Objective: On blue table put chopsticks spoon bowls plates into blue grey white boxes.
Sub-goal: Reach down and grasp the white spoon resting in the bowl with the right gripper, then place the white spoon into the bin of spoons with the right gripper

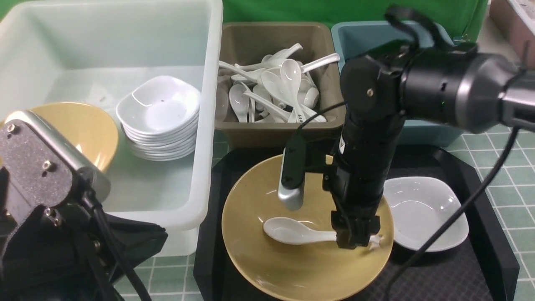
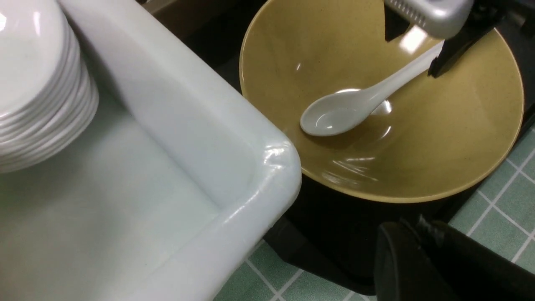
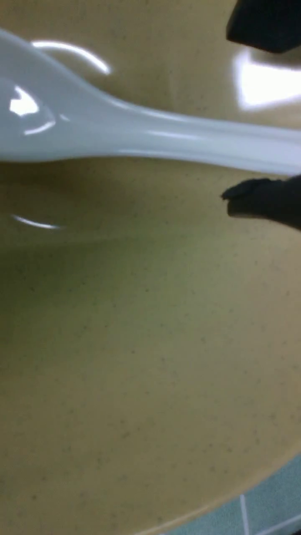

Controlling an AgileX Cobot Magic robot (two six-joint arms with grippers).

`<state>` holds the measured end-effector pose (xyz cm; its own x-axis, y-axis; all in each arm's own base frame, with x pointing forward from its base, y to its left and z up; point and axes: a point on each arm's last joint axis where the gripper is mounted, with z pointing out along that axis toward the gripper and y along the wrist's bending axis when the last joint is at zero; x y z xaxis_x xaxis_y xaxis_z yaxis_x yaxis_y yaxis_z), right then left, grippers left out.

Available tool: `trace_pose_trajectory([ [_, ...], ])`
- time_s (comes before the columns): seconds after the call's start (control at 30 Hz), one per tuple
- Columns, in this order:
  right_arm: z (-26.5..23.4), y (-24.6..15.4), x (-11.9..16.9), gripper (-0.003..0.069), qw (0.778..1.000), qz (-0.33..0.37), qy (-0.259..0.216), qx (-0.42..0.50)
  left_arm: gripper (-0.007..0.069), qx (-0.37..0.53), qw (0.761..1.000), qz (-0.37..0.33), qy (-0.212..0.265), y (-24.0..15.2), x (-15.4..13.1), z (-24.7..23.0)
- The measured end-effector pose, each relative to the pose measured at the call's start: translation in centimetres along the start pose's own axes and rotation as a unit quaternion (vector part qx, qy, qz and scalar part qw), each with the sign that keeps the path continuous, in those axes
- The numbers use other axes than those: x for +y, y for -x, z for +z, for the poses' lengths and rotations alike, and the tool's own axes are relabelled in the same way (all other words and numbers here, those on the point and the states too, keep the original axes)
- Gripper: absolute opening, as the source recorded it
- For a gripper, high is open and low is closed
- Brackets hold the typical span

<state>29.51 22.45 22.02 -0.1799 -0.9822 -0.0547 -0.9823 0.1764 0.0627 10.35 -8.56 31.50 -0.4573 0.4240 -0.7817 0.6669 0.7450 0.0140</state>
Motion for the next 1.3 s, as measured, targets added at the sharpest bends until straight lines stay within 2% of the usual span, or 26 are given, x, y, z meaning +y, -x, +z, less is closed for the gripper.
trace_pose_trajectory([
  [0.2,1.3,0.3,-0.2,0.0463,1.000,0.003,0.016,0.005,0.0001,-0.003,1.000,0.008,0.004,0.0,0.1,0.0],
  [0.33,1.7,0.3,-0.3,0.0383,1.000,0.004,0.020,0.010,0.0001,-0.003,1.000,0.018,0.010,0.1,0.2,0.0],
  [0.47,1.7,0.4,-0.4,0.0159,1.000,0.004,0.018,0.008,0.0001,-0.013,0.999,0.025,0.016,0.2,0.3,0.0],
  [0.57,1.0,0.6,-0.6,0.0161,1.000,0.002,0.010,0.001,0.0001,-0.022,0.999,0.025,0.017,0.4,0.3,0.0],
  [0.83,-5.6,1.8,-1.9,0.0161,0.994,0.005,-0.081,-0.070,0.0001,-0.069,0.997,-0.002,0.020,1.5,0.4,0.5],
  [0.97,-9.5,2.2,-4.3,0.0161,0.972,0.058,-0.165,-0.157,0.0001,-0.100,0.994,-0.050,0.019,3.1,0.7,3.2],
  [1.0,-9.5,2.2,-4.4,0.0161,0.972,0.059,-0.167,-0.158,0.0001,-0.096,0.994,-0.051,0.019,3.1,0.7,3.4],
  [1.03,-10.4,2.3,-5.3,0.0161,0.957,0.088,-0.196,-0.196,0.0001,-0.098,0.993,-0.057,0.019,3.7,0.8,4.6],
  [1.1,-11.3,2.3,-6.5,0.0161,0.935,0.127,-0.226,-0.242,0.0001,-0.098,0.993,-0.056,0.020,5.0,1.0,6.3],
  [1.13,-11.4,2.3,-6.6,0.0161,0.931,0.134,-0.230,-0.251,0.0001,-0.098,0.993,-0.056,0.021,5.2,1.0,6.4],
  [1.2,-11.6,2.4,-8.1,0.0161,0.902,0.176,-0.255,-0.299,0.0001,-0.102,0.994,-0.042,0.026,7.1,1.2,8.1],
  [1.3,-10.6,2.8,-9.8,0.0161,0.879,0.201,-0.273,-0.334,0.0001,-0.100,0.994,-0.025,0.032,8.9,1.5,9.7],
])
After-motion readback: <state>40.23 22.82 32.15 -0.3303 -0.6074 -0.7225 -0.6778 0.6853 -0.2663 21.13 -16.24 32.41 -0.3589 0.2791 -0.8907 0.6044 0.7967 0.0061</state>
